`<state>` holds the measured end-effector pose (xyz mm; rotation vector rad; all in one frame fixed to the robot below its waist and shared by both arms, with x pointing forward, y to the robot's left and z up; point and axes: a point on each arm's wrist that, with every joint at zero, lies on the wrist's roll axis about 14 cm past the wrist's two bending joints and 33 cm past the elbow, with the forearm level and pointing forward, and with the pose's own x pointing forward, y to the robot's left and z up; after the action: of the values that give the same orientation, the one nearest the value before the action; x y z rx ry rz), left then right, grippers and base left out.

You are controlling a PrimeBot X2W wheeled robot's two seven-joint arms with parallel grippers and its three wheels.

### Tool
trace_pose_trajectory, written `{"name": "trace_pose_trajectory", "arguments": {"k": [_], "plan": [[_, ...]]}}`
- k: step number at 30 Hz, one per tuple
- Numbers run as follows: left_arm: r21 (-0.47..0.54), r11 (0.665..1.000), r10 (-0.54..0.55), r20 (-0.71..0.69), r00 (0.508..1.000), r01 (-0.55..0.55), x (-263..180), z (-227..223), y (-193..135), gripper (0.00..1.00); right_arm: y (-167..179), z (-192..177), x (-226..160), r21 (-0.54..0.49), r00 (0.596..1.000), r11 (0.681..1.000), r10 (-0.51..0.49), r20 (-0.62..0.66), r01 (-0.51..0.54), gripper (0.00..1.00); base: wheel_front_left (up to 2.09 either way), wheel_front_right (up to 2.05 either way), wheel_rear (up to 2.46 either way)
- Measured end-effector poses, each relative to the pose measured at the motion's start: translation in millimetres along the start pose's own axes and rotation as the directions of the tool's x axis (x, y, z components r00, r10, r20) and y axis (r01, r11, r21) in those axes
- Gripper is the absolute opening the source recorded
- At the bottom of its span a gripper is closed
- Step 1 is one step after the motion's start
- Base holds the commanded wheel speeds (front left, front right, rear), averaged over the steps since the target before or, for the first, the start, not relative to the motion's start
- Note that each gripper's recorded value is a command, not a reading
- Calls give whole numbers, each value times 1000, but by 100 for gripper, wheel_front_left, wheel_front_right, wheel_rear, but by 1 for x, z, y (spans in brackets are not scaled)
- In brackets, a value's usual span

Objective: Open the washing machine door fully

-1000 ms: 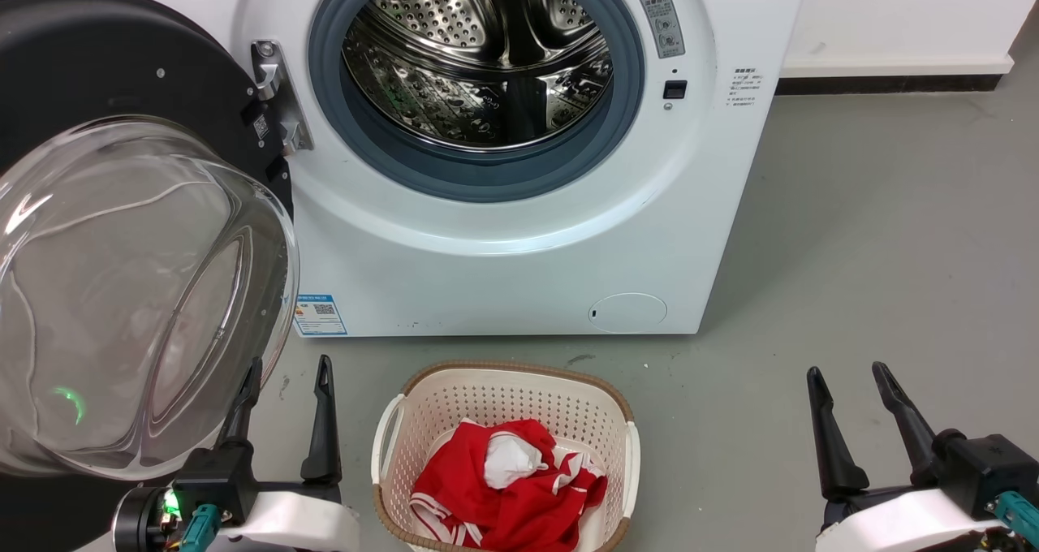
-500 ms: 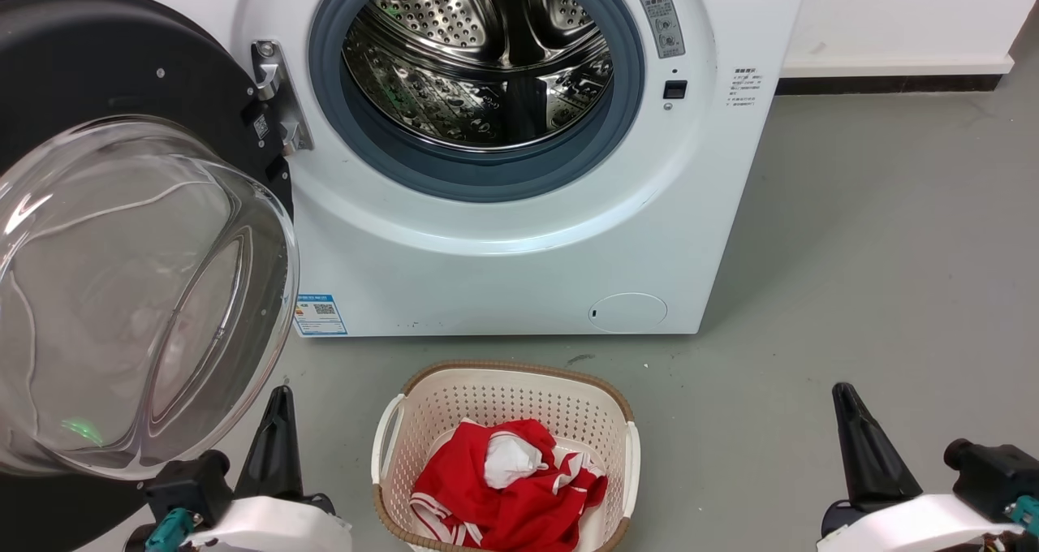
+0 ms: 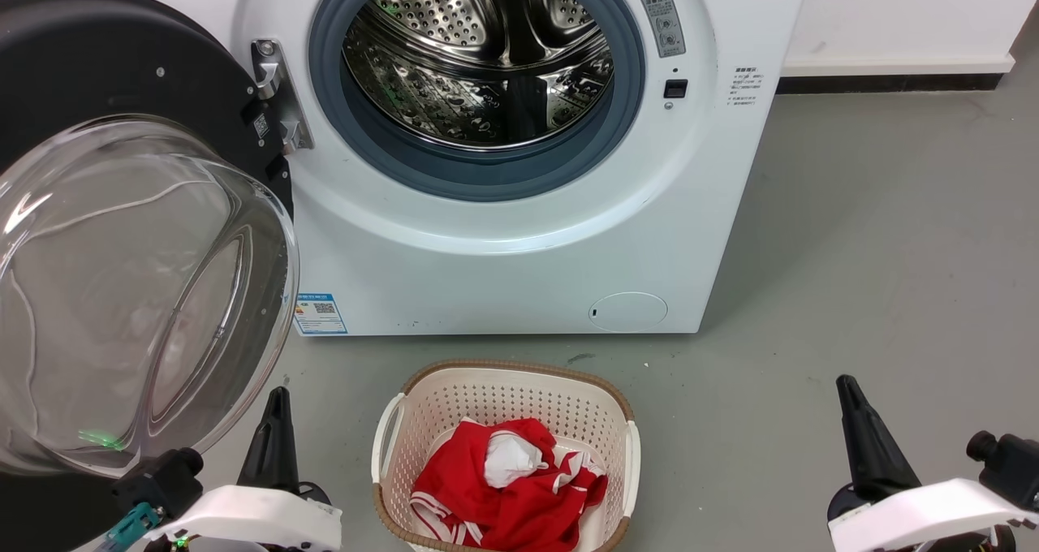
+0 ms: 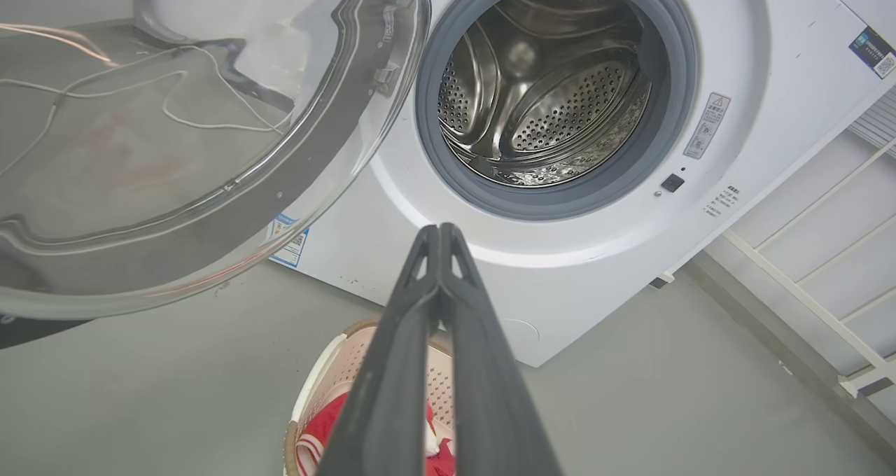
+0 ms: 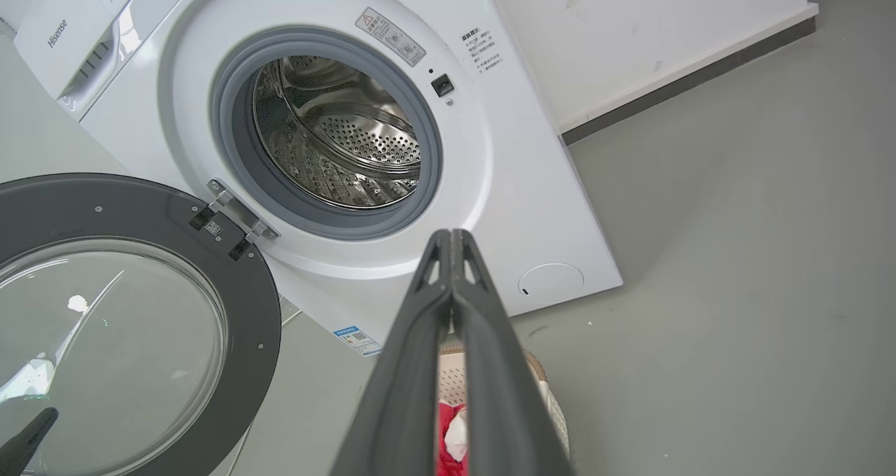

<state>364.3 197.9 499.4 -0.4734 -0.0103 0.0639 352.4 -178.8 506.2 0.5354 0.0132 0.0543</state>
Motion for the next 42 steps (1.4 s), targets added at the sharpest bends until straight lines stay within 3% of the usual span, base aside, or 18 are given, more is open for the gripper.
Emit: {"name": "trace_pose_trajectory", "arguments": {"k": [18, 42], "plan": [[-272, 962, 18, -39, 999, -28, 6, -3, 4, 0, -6, 2, 9, 256, 1000, 966, -19, 4, 17, 0, 0, 0, 0], [-543, 838, 12, -69, 998, -47, 12, -5, 5, 0, -11, 5, 18, 515, 999, 857, -36, 4, 29, 0, 0, 0, 0]]}}
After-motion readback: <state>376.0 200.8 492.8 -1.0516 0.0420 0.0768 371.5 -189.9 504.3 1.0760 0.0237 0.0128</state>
